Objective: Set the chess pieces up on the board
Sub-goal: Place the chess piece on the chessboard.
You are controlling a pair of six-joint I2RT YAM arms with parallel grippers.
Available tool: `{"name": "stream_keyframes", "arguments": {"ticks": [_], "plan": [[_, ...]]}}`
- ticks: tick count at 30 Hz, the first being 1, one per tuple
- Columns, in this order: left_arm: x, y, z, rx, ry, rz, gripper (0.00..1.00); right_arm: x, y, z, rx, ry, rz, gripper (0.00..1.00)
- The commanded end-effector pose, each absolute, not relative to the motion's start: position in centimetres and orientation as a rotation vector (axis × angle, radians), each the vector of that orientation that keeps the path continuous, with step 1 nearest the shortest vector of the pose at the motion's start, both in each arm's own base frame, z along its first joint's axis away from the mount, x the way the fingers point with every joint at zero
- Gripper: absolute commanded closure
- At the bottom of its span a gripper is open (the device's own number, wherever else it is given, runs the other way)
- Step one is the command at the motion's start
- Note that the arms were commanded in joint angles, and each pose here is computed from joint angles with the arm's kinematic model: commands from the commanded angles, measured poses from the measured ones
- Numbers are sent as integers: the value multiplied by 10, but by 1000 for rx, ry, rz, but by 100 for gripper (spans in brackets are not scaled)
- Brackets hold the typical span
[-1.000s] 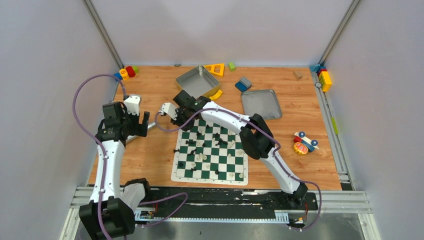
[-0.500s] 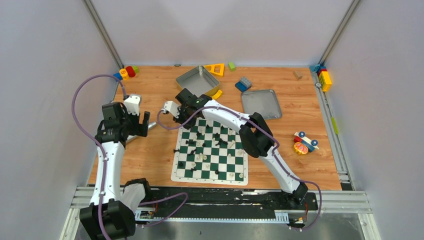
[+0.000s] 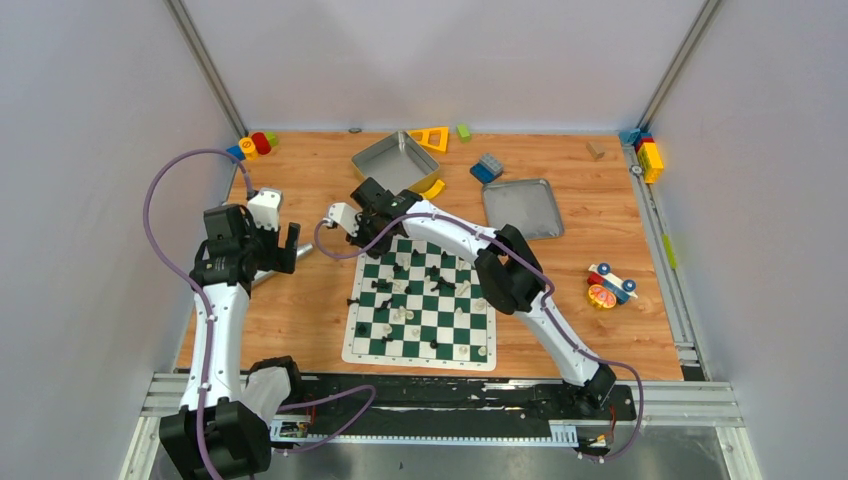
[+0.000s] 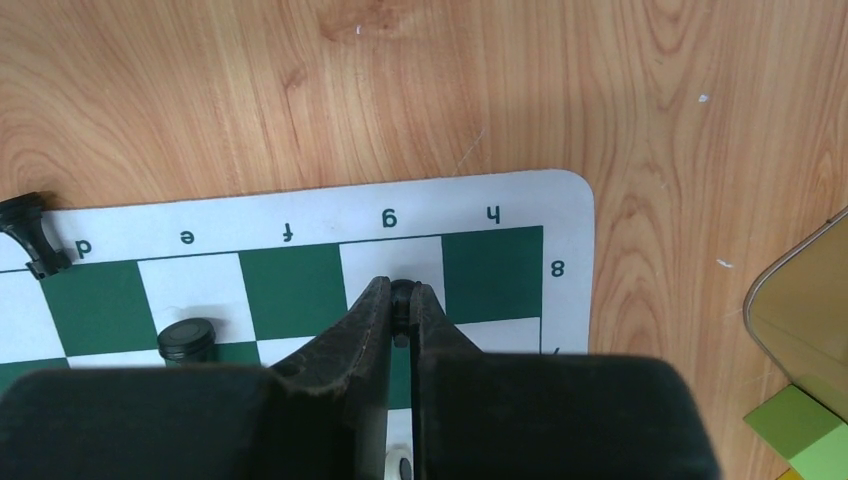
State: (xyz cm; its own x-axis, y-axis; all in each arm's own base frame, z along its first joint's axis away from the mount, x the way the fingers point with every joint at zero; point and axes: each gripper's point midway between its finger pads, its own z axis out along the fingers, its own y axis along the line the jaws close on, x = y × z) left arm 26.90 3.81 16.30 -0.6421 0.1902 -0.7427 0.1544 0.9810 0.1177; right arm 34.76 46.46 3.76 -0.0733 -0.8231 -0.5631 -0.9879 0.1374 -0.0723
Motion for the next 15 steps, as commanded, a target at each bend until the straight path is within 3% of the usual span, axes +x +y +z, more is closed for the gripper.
{"name": "stream_keyframes", "arguments": {"ticks": [1,10,15], "plan": [[276,39,182,232,2213,61,1,357,476,45,-1713,1892,470,91],[275,39,182,235,2210,60,1,357,474,90,-1633,1874,501,51],[276,38,183,236,2206,58,1,349,459,131,-1565,1878,558,48]]}}
